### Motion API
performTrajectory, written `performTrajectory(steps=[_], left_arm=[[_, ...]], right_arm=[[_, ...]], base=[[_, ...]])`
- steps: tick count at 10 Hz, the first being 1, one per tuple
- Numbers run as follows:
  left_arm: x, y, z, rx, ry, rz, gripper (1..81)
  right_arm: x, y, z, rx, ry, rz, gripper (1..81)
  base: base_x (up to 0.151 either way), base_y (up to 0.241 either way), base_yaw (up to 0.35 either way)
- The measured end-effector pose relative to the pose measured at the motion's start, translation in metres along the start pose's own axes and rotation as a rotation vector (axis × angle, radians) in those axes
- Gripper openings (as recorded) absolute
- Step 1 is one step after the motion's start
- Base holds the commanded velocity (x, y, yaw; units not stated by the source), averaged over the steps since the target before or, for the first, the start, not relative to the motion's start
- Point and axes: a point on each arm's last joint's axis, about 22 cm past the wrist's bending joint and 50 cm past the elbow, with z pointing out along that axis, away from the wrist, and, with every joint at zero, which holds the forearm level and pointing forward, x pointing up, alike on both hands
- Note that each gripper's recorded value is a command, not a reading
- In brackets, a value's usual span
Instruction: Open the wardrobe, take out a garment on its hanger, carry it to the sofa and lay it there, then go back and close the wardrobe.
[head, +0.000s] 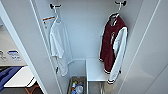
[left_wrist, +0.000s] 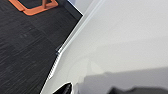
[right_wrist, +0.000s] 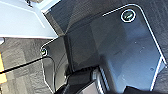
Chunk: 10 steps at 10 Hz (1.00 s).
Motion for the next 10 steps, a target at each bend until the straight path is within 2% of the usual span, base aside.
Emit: performTrajectory(steps=[2, 3, 4, 5, 6, 7, 8, 10], left_arm=[[0.027, -0.029, -0.008, 0.068, 0.092, -0.093, 81.1], [0.034, -0.035, -0.01, 0.073, 0.109, -0.085, 81.1], [0.032, -0.036, -0.01, 0.075, 0.083, -0.024, 81.1], [0.027, -0.038, -0.012, 0.055, 0.035, 0.089, 81.1], [0.017, -0.037, -0.015, 0.017, 0.0, 0.199, 81.1], [0.001, -0.031, -0.02, -0.041, -0.026, 0.282, 81.1], [-0.023, -0.026, -0.025, -0.077, -0.056, 0.306, 81.1], [-0.054, -0.053, -0.044, -0.057, -0.109, 0.32, 81.1]], right_arm=[[-0.003, 0.001, 0.0, 0.0, -0.003, 0.001, 81.1], [-0.003, 0.002, 0.0, -0.004, -0.004, 0.0, 81.1], [-0.002, 0.001, 0.001, -0.004, -0.001, 0.0, 81.1], [-0.003, -0.003, 0.003, -0.002, -0.003, -0.001, 81.1], [-0.003, -0.009, 0.005, 0.006, -0.004, -0.014, 81.1], [-0.003, -0.013, 0.007, 0.012, -0.005, -0.023, 81.1], [-0.004, -0.013, 0.007, 0.012, -0.006, -0.025, 81.1], [-0.003, -0.011, 0.007, 0.006, -0.003, -0.026, 81.1]], base=[[0.0, 0.0, 0.0], [0.0, 0.0, 0.0], [0.0, 0.0, 0.0], [0.0, 0.0, 0.0], [0.0, 0.0, 0.0], [0.0, 0.0, 0.0], [0.0, 0.0, 0.0], [0.0, 0.0, 0.0]])
